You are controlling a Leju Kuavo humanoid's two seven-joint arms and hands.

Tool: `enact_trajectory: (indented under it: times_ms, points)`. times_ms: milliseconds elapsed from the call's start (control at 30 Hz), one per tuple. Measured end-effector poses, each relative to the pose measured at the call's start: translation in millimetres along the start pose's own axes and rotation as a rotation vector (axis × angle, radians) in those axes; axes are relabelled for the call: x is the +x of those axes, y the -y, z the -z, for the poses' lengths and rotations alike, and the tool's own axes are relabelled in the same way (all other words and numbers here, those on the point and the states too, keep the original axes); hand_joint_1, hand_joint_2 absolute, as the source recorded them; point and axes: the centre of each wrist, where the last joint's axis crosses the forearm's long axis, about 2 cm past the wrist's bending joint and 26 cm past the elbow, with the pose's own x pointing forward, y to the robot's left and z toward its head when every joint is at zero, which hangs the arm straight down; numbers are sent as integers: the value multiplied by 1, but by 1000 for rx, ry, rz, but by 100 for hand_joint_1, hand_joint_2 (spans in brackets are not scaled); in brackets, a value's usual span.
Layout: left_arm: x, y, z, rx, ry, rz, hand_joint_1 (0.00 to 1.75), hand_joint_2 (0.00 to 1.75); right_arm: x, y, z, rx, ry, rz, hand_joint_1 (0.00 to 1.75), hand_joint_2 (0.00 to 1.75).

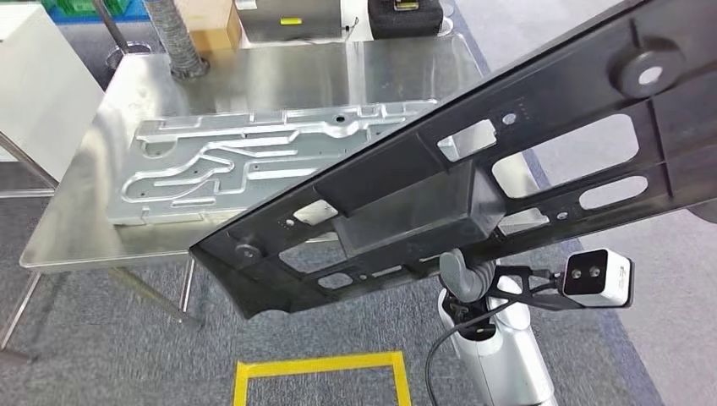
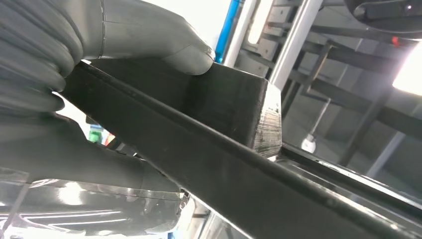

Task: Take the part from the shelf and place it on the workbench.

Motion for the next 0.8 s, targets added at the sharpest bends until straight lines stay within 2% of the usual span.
enact_trajectory:
  times_ms: [800]
  points:
    - [-7, -1, -2, 4, -13, -12, 0, 175, -4, 2, -2, -9, 19, 9, 175, 175]
